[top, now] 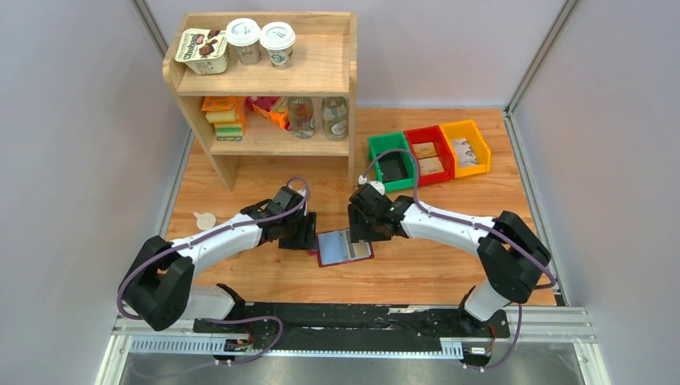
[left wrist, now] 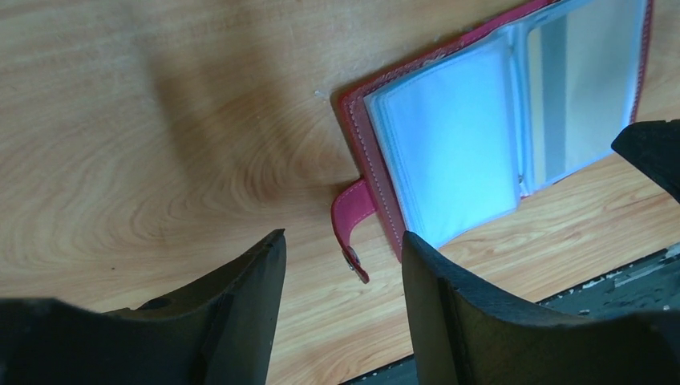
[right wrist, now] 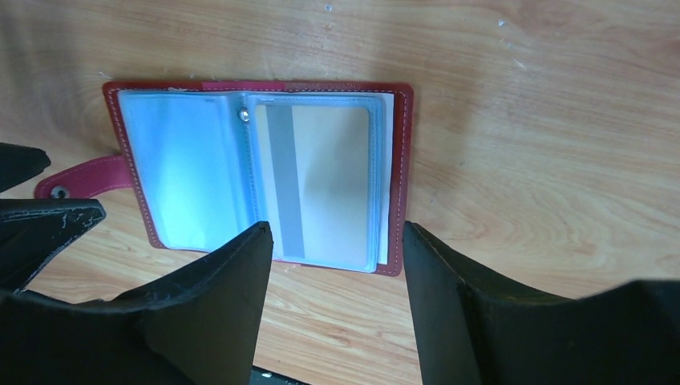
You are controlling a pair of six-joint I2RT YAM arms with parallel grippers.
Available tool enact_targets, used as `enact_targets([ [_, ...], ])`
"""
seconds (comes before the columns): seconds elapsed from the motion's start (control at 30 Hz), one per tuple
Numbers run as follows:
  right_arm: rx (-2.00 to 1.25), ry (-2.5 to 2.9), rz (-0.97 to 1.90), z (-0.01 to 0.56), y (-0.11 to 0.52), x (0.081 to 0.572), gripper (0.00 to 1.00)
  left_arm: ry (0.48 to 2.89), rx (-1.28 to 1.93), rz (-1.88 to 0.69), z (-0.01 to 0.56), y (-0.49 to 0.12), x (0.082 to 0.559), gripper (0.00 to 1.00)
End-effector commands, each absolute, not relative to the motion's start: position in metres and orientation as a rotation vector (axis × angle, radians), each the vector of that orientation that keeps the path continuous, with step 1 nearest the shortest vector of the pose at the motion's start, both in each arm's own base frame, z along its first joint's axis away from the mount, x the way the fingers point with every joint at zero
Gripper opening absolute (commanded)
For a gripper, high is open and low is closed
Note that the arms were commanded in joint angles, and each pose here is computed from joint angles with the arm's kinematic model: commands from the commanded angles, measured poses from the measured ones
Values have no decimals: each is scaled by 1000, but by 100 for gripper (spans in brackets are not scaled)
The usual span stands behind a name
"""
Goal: Take the credit cards out of the card holder
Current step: Remove the credit card from the card holder.
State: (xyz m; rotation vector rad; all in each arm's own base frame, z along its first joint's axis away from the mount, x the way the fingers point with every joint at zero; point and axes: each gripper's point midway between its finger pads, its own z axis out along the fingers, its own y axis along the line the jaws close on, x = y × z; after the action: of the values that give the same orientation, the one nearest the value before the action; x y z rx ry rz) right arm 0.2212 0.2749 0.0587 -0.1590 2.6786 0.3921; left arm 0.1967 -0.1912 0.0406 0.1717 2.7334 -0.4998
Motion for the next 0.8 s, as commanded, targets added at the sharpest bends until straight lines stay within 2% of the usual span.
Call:
enact_targets([
  [0.0,-151,2655,451,67,296,226,63,2753,156,-561,34,-199,192,62],
  [0.53,-186,2749,404,37,301,215,63,2760,177,-597,28,-204,191,44],
  [0.77,-226,2720,435,54,308,216,63,2761,185,-608,27,-206,191,36],
])
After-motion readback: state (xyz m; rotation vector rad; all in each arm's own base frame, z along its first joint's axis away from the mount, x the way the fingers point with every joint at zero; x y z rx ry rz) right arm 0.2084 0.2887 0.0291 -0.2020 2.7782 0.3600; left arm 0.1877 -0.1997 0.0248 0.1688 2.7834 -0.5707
